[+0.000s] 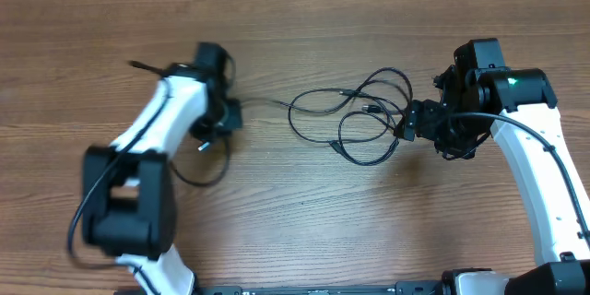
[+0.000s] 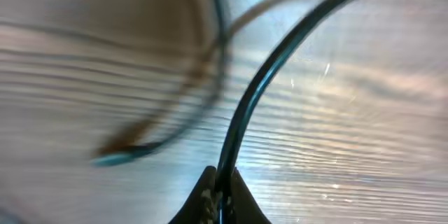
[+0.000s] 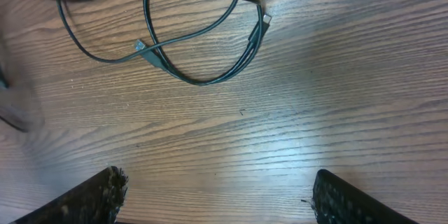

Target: Untangle cables

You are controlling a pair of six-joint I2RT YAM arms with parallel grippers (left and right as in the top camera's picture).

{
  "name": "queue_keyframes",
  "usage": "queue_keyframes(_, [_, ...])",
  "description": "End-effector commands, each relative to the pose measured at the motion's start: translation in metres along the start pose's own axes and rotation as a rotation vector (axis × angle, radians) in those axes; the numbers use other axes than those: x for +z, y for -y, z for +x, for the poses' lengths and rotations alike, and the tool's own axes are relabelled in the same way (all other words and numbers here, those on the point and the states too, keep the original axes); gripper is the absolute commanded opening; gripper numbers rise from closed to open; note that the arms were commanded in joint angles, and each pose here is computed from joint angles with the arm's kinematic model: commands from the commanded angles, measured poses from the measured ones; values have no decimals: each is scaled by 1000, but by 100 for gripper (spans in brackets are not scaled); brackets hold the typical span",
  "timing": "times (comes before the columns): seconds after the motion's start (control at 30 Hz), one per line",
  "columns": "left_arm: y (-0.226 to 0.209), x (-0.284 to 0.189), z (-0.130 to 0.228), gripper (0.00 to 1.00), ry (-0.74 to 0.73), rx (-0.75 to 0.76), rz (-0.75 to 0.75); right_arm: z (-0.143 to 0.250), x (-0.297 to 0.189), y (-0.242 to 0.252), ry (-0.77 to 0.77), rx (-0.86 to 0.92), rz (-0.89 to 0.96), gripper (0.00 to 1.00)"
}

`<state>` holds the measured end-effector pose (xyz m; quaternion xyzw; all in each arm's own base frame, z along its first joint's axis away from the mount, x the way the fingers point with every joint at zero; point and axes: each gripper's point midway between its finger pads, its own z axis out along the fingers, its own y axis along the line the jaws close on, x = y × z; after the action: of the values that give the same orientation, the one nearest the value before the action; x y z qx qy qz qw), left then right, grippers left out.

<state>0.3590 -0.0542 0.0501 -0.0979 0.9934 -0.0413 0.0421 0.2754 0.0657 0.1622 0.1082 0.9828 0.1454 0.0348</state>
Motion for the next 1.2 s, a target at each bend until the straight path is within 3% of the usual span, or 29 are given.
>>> queue_keyframes(0.0, [-36, -108, -47, 4, 285, -127, 25, 0, -1, 1, 8, -2, 8, 84])
queue_keyframes(0.23, [-112, -251, -61, 4, 647, -325, 53, -1, -1, 1, 10, -3, 7, 84])
queue_keyframes(0.4, [-154, -295, -56, 4, 789, -424, 19, 0, -1, 1, 10, -2, 7, 84])
queue_keyframes(0.6, [-184, -303, -53, 4, 825, -534, 2, 0, -1, 1, 10, -2, 7, 84])
queue_keyframes(1.17, [-193, -291, -66, 4, 814, -545, -10, 0, -1, 1, 6, -1, 8, 84])
